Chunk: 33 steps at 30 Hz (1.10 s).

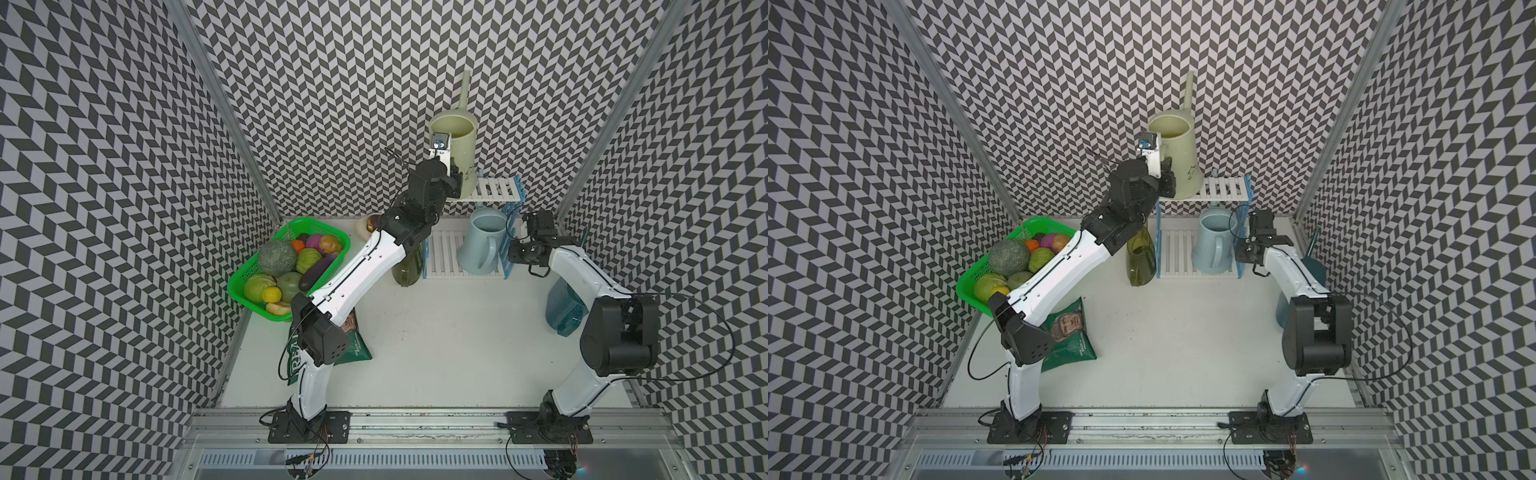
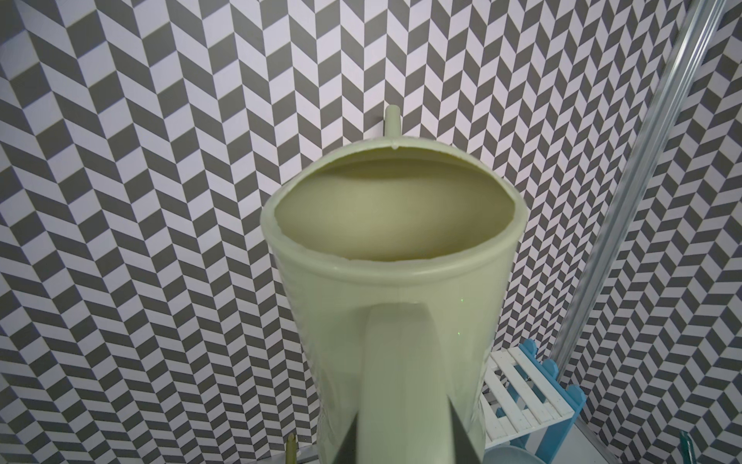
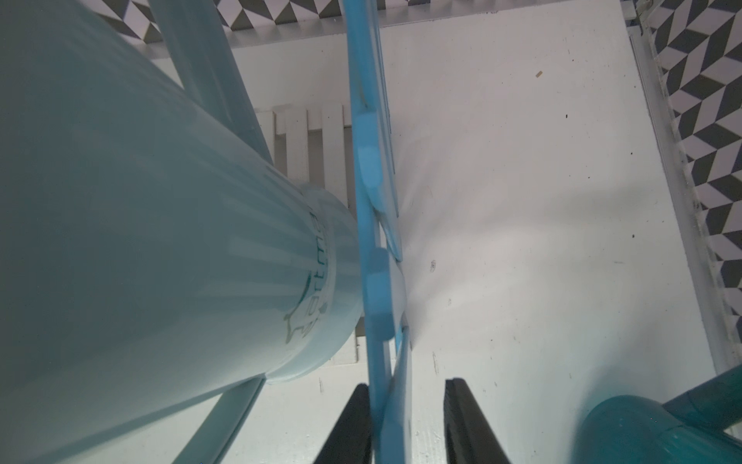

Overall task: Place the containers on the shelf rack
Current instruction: Adjust the shelf at the center of the board.

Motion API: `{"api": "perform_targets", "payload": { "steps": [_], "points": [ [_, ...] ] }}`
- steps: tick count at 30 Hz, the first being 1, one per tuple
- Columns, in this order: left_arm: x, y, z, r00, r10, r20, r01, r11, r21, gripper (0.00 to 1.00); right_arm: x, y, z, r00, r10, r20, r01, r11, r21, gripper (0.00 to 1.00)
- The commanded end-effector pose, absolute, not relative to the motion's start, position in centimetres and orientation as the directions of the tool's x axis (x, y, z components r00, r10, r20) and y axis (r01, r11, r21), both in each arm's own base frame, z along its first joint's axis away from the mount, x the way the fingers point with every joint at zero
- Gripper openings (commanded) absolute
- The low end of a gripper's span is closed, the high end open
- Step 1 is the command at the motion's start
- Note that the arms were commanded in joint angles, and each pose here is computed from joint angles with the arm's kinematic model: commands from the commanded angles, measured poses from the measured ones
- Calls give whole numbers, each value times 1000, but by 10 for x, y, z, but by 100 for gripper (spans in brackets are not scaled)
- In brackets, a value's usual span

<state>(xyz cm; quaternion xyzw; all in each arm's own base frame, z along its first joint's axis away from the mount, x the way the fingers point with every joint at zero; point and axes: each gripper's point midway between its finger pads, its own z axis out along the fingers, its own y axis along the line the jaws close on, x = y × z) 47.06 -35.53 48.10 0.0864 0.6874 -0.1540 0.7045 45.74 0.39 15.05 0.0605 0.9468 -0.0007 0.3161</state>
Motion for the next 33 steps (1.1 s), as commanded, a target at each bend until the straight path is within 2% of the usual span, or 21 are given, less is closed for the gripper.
{"api": "perform_targets", "payload": {
  "steps": [1, 12, 33],
  "points": [
    [459, -352, 520, 92, -190, -978, 344, 927, -148, 0, 468, 12, 169, -745, 112, -658, 107, 993, 47, 24],
    [459, -358, 507, 60, -175, -983, 344, 928, -145, 0, 445, 26, 178, -719, 114, -686, 108, 993, 51, 5],
    [455, -381, 482, 10, -124, -992, 361, 926, -112, 0, 405, 34, 177, -699, 118, -706, 108, 992, 58, 2]
  ]
}}
